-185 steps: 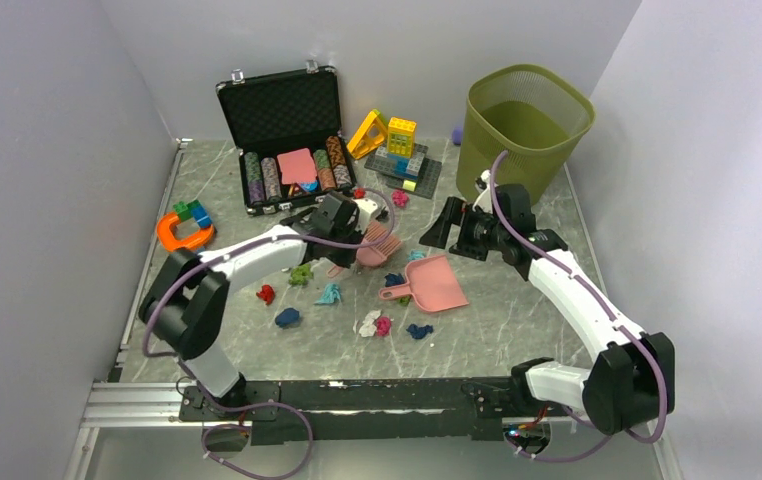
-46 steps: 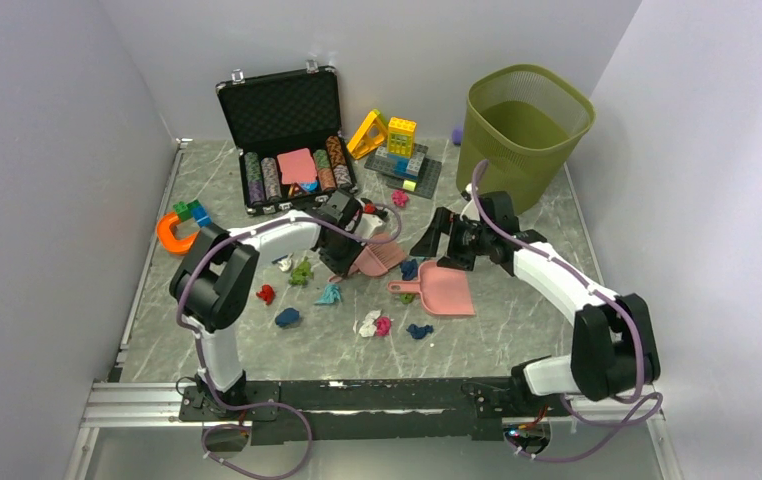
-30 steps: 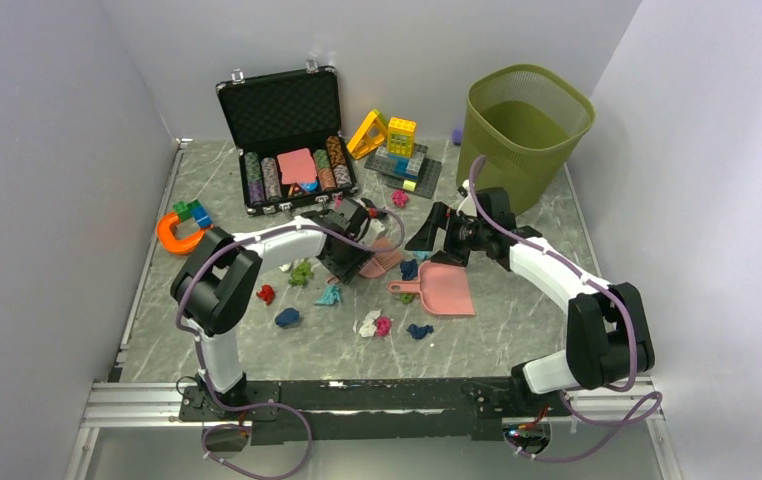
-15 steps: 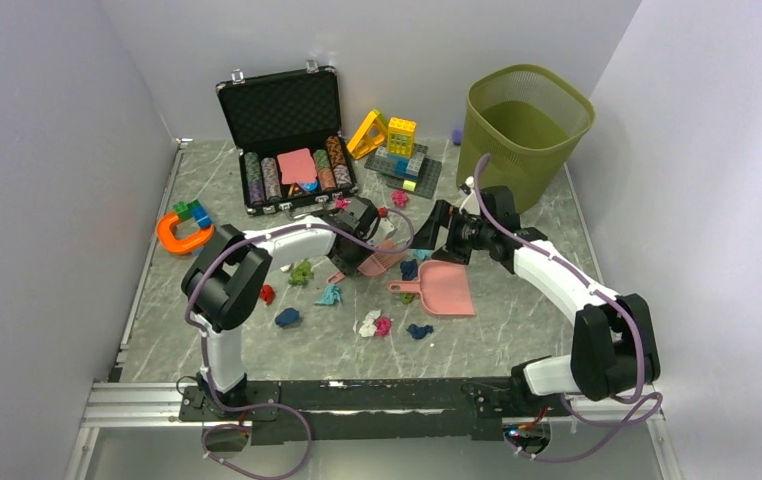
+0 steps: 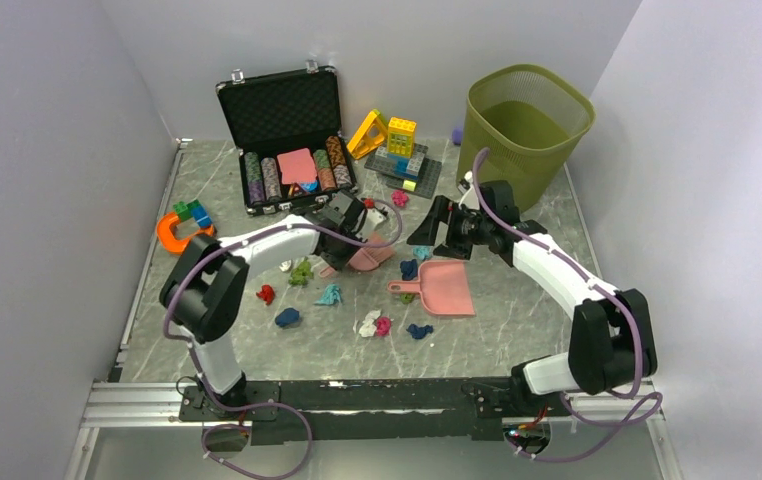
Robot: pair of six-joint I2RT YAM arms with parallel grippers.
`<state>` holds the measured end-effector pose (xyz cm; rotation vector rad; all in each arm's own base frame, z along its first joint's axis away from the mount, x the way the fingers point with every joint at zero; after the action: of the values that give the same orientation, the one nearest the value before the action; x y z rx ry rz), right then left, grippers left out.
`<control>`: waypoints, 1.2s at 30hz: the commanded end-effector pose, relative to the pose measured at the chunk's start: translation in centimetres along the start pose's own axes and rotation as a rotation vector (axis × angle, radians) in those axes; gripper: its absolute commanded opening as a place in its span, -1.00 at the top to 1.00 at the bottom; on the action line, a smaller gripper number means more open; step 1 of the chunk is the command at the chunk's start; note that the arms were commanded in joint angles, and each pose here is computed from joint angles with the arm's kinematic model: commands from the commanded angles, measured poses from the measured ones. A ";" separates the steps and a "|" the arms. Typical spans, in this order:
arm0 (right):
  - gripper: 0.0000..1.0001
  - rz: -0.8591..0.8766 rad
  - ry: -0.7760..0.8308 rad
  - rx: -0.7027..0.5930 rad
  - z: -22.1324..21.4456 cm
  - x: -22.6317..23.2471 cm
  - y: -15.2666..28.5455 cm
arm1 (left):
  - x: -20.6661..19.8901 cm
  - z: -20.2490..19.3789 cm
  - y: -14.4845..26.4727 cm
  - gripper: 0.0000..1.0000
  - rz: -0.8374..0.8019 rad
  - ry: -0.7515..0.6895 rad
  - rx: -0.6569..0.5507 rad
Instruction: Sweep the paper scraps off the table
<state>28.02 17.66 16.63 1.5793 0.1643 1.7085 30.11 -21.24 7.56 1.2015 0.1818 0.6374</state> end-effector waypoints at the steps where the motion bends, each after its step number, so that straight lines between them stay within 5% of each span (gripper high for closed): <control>1: -0.99 0.029 0.056 -0.005 1.6 1.5 -0.2 | 1.1 2.2 4.2 1.00 0.053 0.024 -0.115; 17: -0.99 0.189 -0.103 0.167 0.2 2.9 -4.9 | 1.3 4.1 9.2 1.00 0.078 0.110 -0.301; 20: -0.99 0.180 -0.124 0.165 0.4 2.9 -5.1 | 1.4 3.8 8.8 0.99 0.089 0.113 -0.258; 31: -0.99 0.182 -0.084 0.132 0.4 3.2 -4.3 | 2.6 -0.1 3.1 -0.57 0.074 0.151 -0.103; 36: -0.99 0.179 -0.076 0.129 0.3 3.4 -3.9 | 3.2 -1.2 0.9 -0.52 0.053 0.142 -0.062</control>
<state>29.96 22.16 14.49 1.8539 0.1579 1.7059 30.93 -18.19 9.42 1.1210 0.2562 0.7962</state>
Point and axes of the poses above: each gripper's point midway between its finger pads, its own y axis back along the fingers, its own x axis along the line the jaws close on, z = x × y, the point moved 4 cm from there along y, back along the fingers, and after that the axes turned 13 degrees about -y, right-handed, at the moved point
